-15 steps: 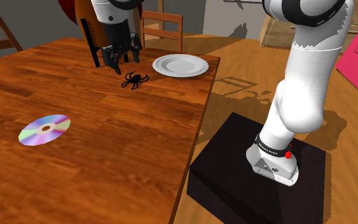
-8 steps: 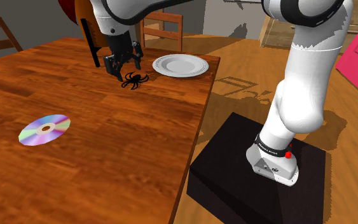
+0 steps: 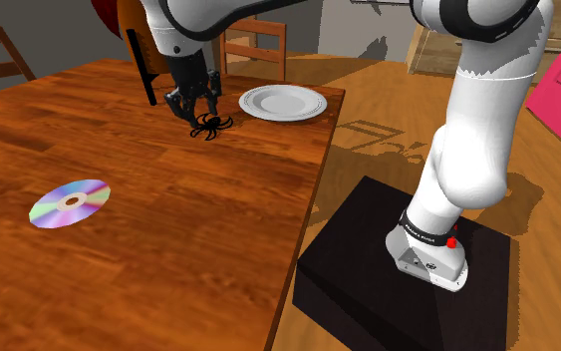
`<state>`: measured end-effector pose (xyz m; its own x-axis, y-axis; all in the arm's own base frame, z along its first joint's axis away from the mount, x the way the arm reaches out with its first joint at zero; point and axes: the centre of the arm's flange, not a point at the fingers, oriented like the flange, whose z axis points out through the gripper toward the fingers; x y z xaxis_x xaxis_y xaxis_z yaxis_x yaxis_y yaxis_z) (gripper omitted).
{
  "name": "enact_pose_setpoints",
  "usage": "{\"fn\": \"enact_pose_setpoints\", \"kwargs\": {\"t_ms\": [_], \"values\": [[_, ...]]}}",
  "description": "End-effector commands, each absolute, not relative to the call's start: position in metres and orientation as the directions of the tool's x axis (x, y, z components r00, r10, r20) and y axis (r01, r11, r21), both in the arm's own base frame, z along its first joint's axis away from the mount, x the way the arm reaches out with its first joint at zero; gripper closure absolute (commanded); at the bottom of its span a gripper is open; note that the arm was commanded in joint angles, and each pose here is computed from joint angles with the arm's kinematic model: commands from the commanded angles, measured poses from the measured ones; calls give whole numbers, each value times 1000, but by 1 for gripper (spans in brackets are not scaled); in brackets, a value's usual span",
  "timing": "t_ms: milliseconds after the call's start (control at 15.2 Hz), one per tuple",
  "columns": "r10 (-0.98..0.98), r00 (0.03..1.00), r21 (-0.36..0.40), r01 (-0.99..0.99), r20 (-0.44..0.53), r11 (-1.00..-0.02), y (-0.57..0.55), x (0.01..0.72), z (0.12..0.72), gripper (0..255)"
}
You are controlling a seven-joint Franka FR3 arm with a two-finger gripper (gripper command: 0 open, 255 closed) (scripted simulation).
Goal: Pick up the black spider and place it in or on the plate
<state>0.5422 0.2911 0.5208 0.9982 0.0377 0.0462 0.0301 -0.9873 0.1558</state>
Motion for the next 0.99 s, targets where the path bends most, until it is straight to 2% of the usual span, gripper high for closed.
{"fn": "enact_pose_setpoints", "kwargs": {"t_ms": [0,528,924], "values": [[38,998,156,30,46,-987,291,542,521,255],[38,998,156,30,46,-987,291,542,521,255],[38,998,156,30,46,-987,291,542,552,255]]}}
